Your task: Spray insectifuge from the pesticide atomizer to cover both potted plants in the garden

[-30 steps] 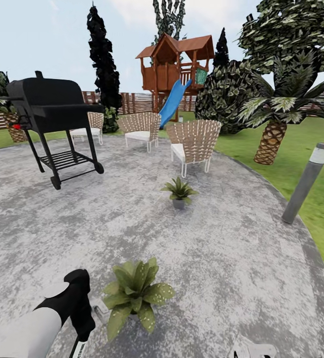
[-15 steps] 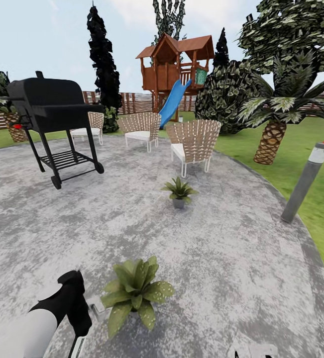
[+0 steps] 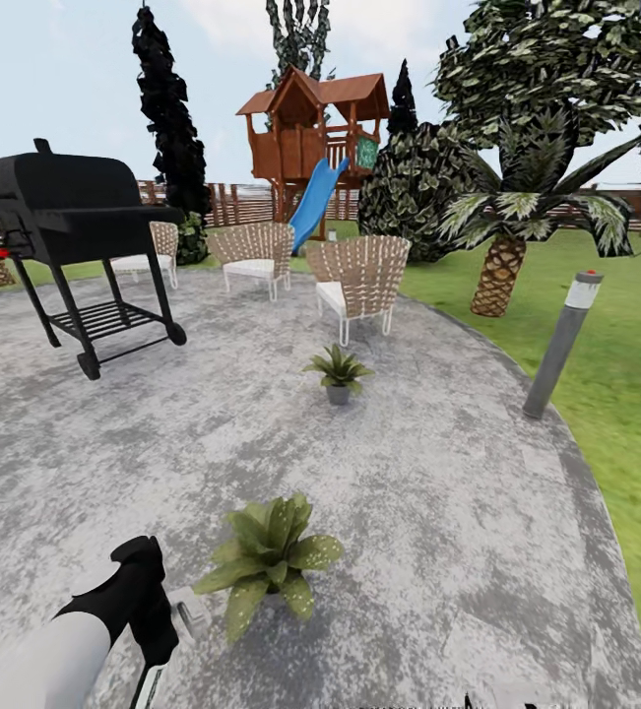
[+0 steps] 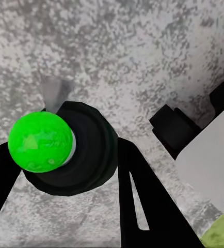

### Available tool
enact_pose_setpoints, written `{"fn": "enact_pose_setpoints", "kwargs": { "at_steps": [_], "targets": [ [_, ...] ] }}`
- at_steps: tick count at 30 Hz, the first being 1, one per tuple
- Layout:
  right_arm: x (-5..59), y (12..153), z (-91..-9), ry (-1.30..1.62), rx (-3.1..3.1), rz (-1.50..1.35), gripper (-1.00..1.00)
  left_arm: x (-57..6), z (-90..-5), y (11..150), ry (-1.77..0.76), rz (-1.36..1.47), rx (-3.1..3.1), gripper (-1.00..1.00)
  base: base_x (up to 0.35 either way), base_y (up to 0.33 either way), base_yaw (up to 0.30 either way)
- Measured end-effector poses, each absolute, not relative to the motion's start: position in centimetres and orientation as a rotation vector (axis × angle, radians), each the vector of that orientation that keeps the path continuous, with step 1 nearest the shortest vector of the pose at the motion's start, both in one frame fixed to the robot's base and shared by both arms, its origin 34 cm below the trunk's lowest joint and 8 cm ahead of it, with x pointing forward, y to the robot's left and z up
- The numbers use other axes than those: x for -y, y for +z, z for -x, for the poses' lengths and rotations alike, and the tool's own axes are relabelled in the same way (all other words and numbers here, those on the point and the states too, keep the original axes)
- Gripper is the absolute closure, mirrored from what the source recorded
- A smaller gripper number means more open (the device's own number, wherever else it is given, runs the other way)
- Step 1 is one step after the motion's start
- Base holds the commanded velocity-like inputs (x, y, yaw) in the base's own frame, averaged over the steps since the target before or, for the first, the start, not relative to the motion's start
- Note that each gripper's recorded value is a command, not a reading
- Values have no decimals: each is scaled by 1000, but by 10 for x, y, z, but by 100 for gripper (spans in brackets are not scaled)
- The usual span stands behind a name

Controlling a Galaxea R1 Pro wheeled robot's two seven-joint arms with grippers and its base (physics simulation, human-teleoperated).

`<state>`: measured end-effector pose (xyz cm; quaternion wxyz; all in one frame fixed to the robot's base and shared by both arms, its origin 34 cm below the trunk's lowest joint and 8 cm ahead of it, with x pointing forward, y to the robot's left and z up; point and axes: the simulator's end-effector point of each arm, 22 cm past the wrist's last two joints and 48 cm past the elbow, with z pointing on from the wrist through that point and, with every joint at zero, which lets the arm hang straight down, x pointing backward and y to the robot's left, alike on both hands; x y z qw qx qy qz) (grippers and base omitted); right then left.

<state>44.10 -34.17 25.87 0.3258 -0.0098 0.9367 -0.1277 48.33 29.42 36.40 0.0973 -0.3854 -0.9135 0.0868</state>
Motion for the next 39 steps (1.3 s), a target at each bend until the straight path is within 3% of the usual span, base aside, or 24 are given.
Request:
{"fn": "enact_pose_setpoints", "kwargs": {
  "at_steps": [12, 23, 32, 39],
  "targets": [
    [342, 259, -441, -335, -2456, 26, -100, -291, -484, 364, 258, 1149, 2704, 100, 68, 319, -287],
    [342, 259, -441, -335, -2454, 25, -100, -296, -491, 369, 241, 1148, 2706, 100, 2, 22, -277],
    [343, 259, -441, -336, -2454, 27, -100, -295, -503, 376, 231, 1158, 2723, 100, -197, 61, -25],
    [342, 259, -441, -335, -2455, 26, -100, -292, -531, 395, 202, 1089, 2781, 100, -89, 272, -4]
  ]
}}
